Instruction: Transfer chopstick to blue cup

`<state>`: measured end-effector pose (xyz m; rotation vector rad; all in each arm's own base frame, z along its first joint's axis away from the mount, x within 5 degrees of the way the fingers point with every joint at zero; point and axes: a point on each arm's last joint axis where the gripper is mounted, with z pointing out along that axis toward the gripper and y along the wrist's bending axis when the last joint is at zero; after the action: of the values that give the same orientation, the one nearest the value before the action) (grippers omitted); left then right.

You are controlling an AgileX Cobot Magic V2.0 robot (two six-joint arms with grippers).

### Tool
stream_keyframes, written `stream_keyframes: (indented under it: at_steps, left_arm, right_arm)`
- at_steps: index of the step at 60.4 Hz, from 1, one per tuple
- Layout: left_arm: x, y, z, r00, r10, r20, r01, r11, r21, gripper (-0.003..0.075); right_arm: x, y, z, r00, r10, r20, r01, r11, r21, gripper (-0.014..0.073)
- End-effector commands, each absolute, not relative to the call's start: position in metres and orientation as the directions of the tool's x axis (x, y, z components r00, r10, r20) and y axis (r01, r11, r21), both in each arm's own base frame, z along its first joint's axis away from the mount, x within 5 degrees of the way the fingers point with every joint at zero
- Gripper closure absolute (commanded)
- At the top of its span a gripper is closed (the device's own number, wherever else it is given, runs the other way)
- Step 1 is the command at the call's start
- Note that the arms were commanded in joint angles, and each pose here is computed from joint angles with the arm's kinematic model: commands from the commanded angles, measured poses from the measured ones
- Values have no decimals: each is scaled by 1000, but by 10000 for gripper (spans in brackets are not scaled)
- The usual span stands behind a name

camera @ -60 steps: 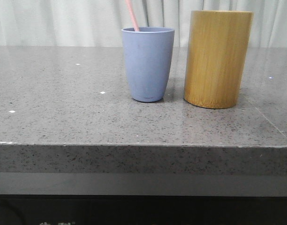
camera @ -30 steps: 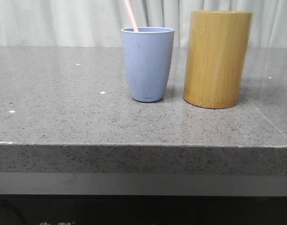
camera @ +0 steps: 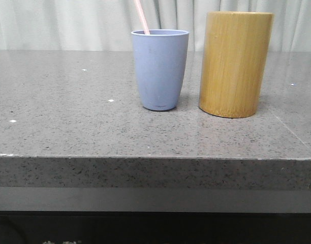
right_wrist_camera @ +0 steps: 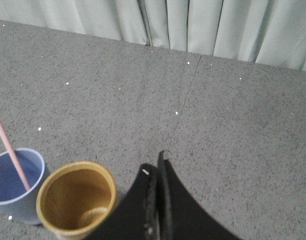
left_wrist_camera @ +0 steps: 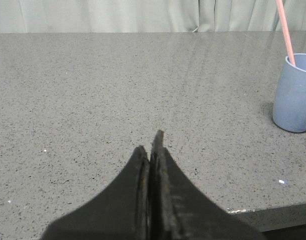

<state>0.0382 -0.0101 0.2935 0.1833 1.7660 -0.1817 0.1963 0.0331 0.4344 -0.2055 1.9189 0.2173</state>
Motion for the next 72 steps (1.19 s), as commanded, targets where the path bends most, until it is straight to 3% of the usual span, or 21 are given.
stream_keyframes:
  at_steps: [1,19,38,54,72]
  left_arm:
    - [39,-10,307,-117,-11,-993,222,974,-37,739]
    - [39,-10,307,-117,-11,-993,222,974,-37,739]
    - [39,-10,307,-117,-11,-993,222,974,-37,739]
    - [39,-10,307,-117,-11,-993,222,974,-37,739]
    - [39,-10,307,-117,-11,-993,222,974,-37,739]
  right_arm:
    - [168,28,439,-223,6,-975,-228,972,58,707]
    - [87,18,367,-105,35,-994,-198,979,56,707]
    - [36,14,303,12,77,-997,-206,976,73,707]
    - [29,12,301,98,94,-991,-196,978,73,707]
    - [29,12,301,96,94,-991,-196,978,73,707]
